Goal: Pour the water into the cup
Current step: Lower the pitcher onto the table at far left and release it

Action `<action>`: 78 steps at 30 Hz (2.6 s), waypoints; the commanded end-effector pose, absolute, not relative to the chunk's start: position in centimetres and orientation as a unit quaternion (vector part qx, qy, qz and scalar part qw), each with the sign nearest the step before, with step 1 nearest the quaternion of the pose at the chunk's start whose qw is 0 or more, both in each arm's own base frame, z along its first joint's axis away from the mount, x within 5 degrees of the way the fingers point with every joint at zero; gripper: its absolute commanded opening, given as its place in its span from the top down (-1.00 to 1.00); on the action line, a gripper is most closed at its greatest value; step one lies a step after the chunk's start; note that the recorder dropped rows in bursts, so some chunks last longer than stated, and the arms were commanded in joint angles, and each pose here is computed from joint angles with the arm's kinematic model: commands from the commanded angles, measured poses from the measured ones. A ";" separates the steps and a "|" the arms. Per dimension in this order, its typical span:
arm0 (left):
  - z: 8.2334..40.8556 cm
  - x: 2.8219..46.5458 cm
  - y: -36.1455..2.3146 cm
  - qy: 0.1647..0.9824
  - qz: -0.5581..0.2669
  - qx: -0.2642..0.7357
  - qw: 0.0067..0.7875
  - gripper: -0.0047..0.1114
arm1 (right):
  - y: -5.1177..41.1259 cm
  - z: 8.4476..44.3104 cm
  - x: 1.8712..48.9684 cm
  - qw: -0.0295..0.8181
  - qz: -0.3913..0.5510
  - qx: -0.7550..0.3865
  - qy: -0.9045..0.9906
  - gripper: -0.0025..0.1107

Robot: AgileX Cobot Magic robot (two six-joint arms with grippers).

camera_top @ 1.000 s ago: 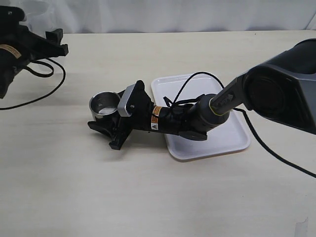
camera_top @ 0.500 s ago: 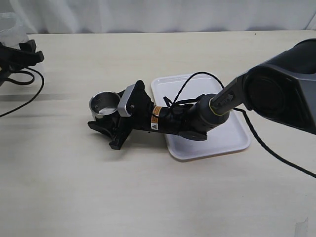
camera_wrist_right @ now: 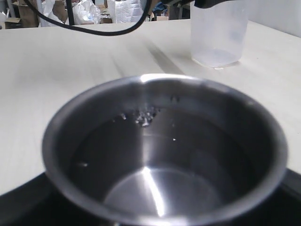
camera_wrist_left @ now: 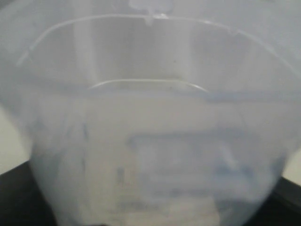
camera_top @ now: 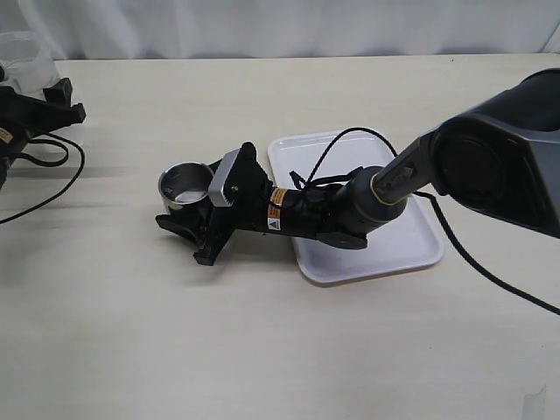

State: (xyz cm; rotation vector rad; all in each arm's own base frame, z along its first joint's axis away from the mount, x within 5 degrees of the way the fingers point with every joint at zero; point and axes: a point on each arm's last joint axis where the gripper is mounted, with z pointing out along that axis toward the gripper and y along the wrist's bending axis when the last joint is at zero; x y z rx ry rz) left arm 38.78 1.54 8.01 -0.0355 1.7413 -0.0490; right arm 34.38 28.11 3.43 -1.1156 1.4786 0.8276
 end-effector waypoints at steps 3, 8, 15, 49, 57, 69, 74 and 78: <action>8.0 38.9 1.6 0.761 -0.021 -0.014 0.648 0.92 | 27.9 3.0 34.4 0.519 0.329 -0.481 0.625 0.00; 8.0 38.9 1.4 0.761 -0.025 -0.006 0.648 0.92 | 27.9 3.0 34.4 0.519 0.329 -0.481 0.625 0.00; 8.1 38.9 1.4 0.759 -0.025 -0.006 0.651 0.82 | 27.9 3.0 34.4 0.519 0.329 -0.481 0.625 0.00; 7.3 38.8 1.5 0.783 -0.030 -0.018 0.621 -0.63 | 27.9 3.0 34.4 0.519 0.329 -0.481 0.625 0.00; 7.9 37.5 1.0 0.765 -0.042 0.001 0.643 -0.78 | 27.9 3.0 34.4 0.519 0.329 -0.481 0.625 0.00; 11.0 33.2 0.8 0.758 -0.045 0.000 0.651 -0.78 | 27.9 3.0 34.4 0.518 0.330 -0.480 0.626 0.00; 12.9 31.4 0.6 0.752 -0.049 0.002 0.658 -0.78 | 27.9 3.0 34.4 0.519 0.329 -0.481 0.625 0.00; 14.3 29.9 0.5 0.743 -0.054 -0.003 0.668 -0.78 | 27.9 3.0 34.4 0.519 0.329 -0.481 0.625 0.00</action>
